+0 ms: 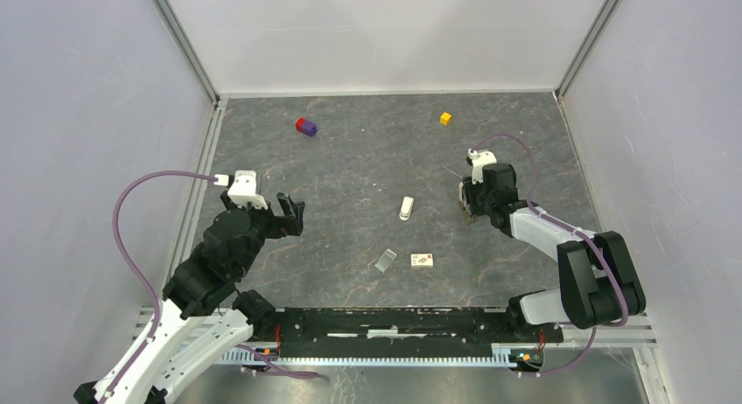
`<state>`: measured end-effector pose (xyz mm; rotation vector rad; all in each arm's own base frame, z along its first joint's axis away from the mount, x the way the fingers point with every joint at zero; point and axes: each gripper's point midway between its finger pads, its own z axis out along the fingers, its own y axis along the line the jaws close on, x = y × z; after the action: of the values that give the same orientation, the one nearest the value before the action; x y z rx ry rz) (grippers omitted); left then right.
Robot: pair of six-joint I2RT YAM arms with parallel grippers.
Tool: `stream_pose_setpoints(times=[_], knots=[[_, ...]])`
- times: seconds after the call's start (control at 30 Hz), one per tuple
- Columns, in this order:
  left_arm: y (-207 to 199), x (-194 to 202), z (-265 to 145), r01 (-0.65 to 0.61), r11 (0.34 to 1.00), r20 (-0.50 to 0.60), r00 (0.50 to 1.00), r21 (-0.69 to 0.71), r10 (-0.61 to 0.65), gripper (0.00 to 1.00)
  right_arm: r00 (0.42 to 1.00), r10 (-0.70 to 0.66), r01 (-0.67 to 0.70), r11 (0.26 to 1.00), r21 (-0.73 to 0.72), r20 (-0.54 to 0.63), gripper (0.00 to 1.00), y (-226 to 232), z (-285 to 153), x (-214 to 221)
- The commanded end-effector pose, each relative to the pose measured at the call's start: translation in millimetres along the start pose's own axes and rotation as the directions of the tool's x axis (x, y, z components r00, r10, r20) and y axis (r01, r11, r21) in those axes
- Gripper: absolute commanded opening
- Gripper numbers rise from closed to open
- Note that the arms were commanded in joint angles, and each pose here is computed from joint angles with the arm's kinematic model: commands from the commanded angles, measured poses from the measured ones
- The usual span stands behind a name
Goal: Load the staples into the stapler
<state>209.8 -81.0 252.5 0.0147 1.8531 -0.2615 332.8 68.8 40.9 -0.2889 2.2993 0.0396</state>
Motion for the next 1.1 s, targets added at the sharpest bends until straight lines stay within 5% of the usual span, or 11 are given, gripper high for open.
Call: stream_pose_setpoints(times=[0.0,0.7,1.07], knots=[[-1.6,-6.8,3.0,-0.042,0.999,0.024,0.999,0.008,0.042,1.0,0.999,0.006,-0.007,1.0,0.003,0.032,0.41,-2.0,-4.7,-7.0],[-10.0,12.6,15.1,-0.079,0.996,-0.072,0.994,0.03,0.081,1.0,1.0,-0.01,0.009,0.995,-0.099,-0.005,0.46,15.1,-15.3,-6.8],[-18.9,17.9,14.5,-0.051,0.996,-0.092,0.994,0.074,0.058,1.0,0.997,-0.051,0.047,0.996,-0.074,-0.053,0.39,9.7,-6.6,12.6]])
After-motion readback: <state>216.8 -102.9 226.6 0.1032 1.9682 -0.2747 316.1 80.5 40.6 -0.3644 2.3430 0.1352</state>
